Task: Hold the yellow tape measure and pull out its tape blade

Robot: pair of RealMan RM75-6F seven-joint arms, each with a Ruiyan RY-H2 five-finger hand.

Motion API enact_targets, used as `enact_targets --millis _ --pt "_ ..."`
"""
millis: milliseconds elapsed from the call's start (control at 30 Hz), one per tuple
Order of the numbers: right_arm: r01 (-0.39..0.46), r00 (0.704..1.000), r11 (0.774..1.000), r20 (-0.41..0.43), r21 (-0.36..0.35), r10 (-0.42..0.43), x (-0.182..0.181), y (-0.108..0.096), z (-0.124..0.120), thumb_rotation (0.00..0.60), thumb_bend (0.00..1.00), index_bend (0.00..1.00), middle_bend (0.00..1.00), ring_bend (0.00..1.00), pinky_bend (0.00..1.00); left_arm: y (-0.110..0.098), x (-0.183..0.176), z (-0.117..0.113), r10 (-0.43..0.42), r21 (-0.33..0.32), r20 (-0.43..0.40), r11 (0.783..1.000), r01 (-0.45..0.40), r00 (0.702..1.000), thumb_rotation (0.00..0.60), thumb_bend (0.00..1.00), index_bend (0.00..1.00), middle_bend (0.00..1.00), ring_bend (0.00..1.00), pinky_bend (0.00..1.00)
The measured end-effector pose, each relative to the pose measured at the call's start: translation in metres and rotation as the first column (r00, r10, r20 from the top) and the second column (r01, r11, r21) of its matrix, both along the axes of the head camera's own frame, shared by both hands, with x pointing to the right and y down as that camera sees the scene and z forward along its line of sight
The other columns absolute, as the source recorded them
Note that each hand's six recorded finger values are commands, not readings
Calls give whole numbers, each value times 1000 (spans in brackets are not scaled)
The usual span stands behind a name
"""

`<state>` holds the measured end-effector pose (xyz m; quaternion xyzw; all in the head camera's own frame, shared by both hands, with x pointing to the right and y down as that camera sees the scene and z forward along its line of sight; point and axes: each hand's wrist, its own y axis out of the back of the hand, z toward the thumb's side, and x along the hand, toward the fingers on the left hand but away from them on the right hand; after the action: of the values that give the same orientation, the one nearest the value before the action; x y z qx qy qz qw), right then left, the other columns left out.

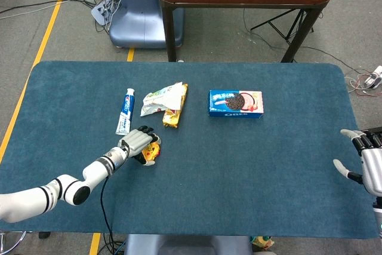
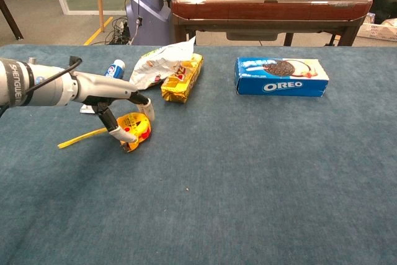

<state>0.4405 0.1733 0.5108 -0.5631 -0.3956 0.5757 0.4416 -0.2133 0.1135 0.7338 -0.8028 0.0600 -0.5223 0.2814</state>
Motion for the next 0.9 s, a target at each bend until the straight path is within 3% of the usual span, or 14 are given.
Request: enact_targets --millis 367,533,600,667,767,900 --pt "21 1000 1000 12 -4 -21 -9 -1 4 600 266 290 344 276 411 12 -33 -14 -5 -14 54 1000 5 999 472 205 257 252 0 0" --pt "31 999 1000 21 -5 -31 -14 0 5 600 266 290 344 276 411 17 -52 -22 -22 -3 72 1000 22 997 409 205 252 252 0 0" --pt "32 999 999 23 -6 -32 -15 1 5 600 266 290 344 276 411 18 -54 -24 -26 15 69 1000 25 997 463 205 242 252 0 0" --pt "33 999 999 24 -6 -33 -16 2 5 600 266 290 344 276 411 18 -56 -26 -30 45 62 999 27 998 561 205 227 252 0 0" --pt "32 999 999 25 -3 -32 -15 2 4 600 265 290 344 276 411 19 -58 -29 -34 95 48 995 29 998 600 205 213 252 0 0" --pt "30 999 1000 26 -4 -29 -14 3 3 600 266 290 344 276 411 22 -58 -31 -37 152 28 988 32 999 600 205 206 252 1 0"
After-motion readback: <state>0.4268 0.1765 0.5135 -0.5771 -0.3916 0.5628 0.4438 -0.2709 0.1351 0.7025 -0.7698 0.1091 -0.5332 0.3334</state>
